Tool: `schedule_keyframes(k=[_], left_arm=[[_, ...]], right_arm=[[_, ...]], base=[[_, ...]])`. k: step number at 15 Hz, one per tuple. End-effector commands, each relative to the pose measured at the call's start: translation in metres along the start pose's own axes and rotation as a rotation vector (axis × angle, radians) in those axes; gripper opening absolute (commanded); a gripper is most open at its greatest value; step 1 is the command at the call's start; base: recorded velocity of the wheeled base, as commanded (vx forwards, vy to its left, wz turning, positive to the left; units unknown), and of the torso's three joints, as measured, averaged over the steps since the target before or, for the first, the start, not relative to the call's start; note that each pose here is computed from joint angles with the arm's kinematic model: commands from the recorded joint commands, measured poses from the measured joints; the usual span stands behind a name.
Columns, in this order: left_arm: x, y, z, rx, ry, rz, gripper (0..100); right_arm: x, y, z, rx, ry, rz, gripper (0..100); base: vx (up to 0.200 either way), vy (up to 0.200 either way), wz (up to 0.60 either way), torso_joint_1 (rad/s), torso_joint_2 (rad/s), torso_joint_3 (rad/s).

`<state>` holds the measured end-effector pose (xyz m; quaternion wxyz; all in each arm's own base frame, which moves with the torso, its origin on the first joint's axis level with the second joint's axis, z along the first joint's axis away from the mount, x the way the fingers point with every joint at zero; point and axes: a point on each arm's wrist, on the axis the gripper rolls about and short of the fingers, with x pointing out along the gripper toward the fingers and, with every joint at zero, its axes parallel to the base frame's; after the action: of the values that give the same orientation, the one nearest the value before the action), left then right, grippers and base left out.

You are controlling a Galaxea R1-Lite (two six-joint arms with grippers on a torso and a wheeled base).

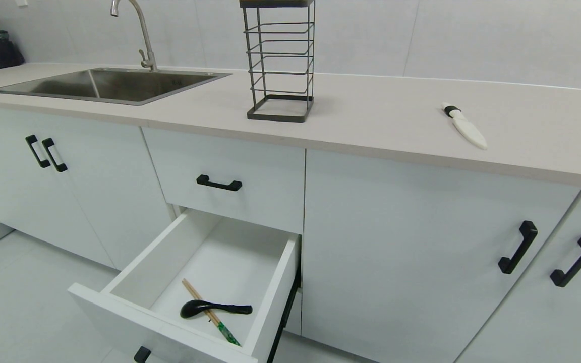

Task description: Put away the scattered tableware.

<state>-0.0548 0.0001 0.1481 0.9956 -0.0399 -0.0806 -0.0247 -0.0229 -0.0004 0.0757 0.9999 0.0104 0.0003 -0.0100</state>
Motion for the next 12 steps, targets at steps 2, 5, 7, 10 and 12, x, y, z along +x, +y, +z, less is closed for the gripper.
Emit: schedule_keyframes(k=[2,5,7,10,12], left_arm=[[0.026,0.003,-0.007,-0.070,0.290,-0.065,100],[0.041,0.002,-0.024,-0.094,0.467,-0.232,100],[0.047,0.001,-0.034,-0.069,0.554,-0.274,100],[0.055,0.001,-0.053,-0.063,0.713,-0.292,100],[0.063,-0.001,-0.062,-0.045,0.815,-0.303,100]], right_arm=[[0.000,0.000,0.000,-0.001,0.002,0.003,100],[0.000,0.000,0.000,-0.001,0.002,0.005,100],[0.000,0.000,0.000,-0.001,0.002,0.005,100],[0.000,0.000,0.000,-0.001,0.002,0.003,100],[0.000,0.000,0.000,-0.001,0.002,0.003,100]], base=[[0.000,0.000,0.00,0.000,0.00,0.000],[0.000,0.000,0.00,0.000,0.00,0.000],[0.000,0.000,0.00,0.000,0.00,0.000],[0.000,0.000,0.00,0.000,0.00,0.000],[0.000,0.000,0.00,0.000,0.00,0.000]])
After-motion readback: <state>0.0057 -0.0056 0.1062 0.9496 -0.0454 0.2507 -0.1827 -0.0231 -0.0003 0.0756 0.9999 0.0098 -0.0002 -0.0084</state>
